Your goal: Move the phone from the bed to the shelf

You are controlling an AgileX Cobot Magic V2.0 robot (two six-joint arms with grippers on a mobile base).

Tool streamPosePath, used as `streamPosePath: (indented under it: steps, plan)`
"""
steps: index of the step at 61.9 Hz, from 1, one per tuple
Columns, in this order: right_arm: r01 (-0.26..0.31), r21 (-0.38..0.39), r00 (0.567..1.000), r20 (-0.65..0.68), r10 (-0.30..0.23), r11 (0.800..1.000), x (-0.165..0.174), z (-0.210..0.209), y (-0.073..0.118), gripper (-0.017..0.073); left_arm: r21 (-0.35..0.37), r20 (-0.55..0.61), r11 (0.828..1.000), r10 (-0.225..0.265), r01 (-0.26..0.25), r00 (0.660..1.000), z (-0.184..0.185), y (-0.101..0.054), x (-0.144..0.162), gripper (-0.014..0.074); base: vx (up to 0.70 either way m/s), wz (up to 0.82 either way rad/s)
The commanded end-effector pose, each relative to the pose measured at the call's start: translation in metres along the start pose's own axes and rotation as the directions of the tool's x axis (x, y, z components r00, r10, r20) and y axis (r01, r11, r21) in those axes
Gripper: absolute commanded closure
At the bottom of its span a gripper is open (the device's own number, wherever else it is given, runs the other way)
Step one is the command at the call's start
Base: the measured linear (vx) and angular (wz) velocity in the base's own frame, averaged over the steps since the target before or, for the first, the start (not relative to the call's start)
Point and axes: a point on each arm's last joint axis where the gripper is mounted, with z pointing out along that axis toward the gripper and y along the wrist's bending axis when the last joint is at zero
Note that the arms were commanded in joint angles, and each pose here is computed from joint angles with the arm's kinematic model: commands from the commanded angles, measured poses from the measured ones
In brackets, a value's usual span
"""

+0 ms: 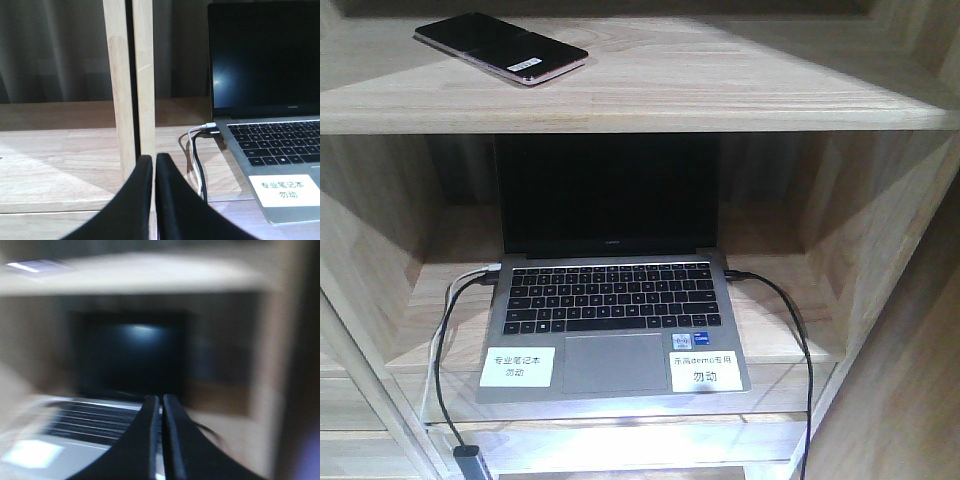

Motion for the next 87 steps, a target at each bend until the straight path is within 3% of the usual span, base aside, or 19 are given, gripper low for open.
streamPosePath:
  steps: [1,14,35,47,60,87]
  plan:
    - [-0.001,0.086,0.996,0.083,-0.006,0.996,-0.003,-0.002,-0.006,0.0564,-0.005,0.077,1.000,-0.009,0.009,0.997,-0.001,0.001,-0.007,0.0593,0.00,0.00]
    - [0.004,0.210,0.997,0.079,-0.021,0.978,0.025,-0.005,-0.016,0.0564,-0.005,0.077,1.000,-0.009,0.009,0.997,-0.001,0.001,-0.007,0.0593,0.00,0.00]
    - [-0.013,0.301,0.996,0.093,-0.015,0.953,0.077,-0.005,-0.028,0.0564,-0.005,0.077,1.000,-0.009,0.009,0.997,-0.001,0.001,-0.007,0.0593,0.00,0.00]
    - [-0.019,0.321,0.989,0.146,-0.029,0.947,0.104,0.003,-0.036,0.0564,-0.005,0.077,1.000,-0.009,0.009,0.997,-0.001,0.001,-0.007,0.0593,0.00,0.00]
    - [0.037,0.333,0.990,0.116,-0.080,0.942,0.104,0.003,-0.036,0.0564,-0.005,0.077,1.000,-0.009,0.009,0.997,-0.001,0.001,-0.007,0.0593,0.00,0.00]
    - [0.033,0.330,0.990,0.119,-0.076,0.943,0.104,0.003,-0.036,0.0564,-0.005,0.077,1.000,-0.009,0.009,0.997,-0.001,0.001,-0.007,0.0593,0.00,0.00]
